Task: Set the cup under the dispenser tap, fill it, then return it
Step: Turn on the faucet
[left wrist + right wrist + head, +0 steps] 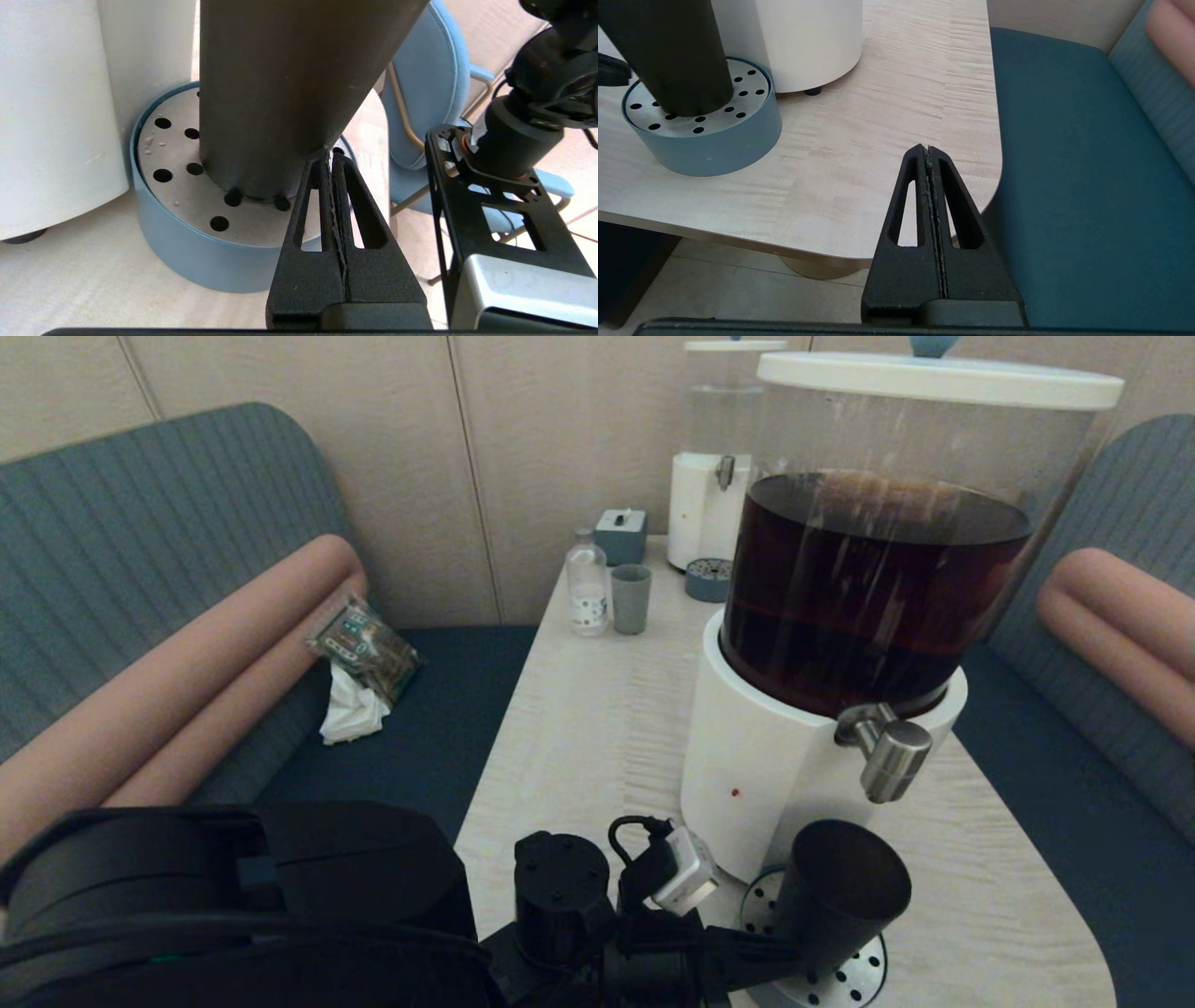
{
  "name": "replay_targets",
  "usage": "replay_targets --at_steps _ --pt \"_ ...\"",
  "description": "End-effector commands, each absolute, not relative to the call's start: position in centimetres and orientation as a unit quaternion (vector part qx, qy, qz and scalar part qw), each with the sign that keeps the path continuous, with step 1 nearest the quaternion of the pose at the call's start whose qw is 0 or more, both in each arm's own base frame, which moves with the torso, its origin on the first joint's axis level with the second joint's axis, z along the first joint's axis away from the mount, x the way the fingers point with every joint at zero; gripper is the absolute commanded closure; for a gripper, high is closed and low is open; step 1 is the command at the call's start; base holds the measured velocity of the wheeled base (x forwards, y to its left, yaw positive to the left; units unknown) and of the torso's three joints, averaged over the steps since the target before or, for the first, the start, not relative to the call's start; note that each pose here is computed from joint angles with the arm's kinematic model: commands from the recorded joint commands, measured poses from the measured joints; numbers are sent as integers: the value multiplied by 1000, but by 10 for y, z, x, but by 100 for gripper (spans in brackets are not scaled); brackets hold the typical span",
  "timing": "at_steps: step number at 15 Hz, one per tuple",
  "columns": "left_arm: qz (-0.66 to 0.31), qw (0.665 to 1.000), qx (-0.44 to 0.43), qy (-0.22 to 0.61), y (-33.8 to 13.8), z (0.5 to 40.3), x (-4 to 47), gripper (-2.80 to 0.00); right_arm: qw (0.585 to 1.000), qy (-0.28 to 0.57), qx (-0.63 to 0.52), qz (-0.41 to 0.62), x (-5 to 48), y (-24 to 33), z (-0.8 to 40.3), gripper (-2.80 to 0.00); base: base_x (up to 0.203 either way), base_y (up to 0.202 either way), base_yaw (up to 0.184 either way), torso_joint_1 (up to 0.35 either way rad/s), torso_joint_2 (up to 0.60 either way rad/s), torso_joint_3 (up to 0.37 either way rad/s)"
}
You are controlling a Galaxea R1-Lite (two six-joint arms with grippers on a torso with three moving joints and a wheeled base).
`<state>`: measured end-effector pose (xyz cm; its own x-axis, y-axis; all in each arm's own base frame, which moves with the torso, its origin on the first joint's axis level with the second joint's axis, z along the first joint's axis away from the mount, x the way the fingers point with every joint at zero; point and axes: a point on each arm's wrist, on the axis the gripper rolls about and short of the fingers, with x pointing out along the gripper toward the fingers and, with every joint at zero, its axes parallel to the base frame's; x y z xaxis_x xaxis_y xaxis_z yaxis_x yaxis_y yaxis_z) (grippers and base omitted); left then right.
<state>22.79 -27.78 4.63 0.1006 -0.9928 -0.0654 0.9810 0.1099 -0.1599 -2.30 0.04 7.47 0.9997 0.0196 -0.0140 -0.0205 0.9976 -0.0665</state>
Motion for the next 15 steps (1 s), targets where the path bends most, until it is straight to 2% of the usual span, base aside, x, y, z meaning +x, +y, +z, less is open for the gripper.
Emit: replay_targets --at_steps 1,11,15 --pt "-667 740 -38 76 -279 44 229 0 999 6 -34 10 -23 0 75 0 0 0 0 0 0 0" --pt "-668 738 -37 85 -276 42 226 0 999 5 -34 10 -23 0 75 0 0 0 0 0 0 0" --pt "-669 737 -37 90 -254 63 205 0 999 6 -34 10 -23 0 75 0 0 0 0 0 0 0"
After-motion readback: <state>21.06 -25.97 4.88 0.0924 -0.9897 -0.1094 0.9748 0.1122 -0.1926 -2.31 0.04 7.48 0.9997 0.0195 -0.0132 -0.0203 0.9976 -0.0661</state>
